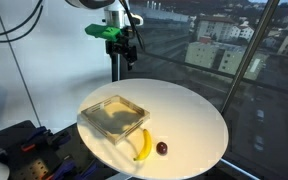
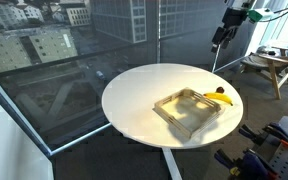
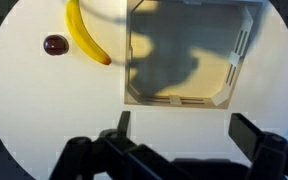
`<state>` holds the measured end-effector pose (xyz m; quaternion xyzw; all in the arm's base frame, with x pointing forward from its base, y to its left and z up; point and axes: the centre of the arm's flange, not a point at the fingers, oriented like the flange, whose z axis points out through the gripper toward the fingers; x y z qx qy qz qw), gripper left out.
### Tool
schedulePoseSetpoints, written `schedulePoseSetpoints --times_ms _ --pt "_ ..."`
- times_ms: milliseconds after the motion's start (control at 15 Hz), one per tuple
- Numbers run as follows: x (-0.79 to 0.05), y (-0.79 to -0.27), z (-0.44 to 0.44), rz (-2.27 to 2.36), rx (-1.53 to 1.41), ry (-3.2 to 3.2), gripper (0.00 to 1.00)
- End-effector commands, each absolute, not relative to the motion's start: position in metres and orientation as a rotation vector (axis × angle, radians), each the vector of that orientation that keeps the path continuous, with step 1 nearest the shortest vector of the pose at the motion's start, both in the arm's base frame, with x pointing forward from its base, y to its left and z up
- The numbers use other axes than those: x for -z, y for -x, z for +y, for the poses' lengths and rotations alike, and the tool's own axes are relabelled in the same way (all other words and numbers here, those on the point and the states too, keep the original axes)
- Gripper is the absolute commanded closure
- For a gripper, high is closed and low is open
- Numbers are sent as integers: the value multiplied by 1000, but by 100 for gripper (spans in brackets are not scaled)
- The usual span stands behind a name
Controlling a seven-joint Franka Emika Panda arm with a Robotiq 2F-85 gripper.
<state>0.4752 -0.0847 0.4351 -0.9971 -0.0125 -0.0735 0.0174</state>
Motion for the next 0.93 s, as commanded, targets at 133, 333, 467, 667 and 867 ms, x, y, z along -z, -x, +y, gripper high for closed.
schedulePoseSetpoints --times_ms 133,333,467,667,867 --pt "-449 -462 -69 -128 238 3072 0" --pt "-454 -456 -60 -143 211 3063 0" --pt "-458 -452 -55 -150 188 3059 0" --pt "-464 -446 -47 -155 155 3060 0" --pt "-469 -440 -42 -152 134 3066 0"
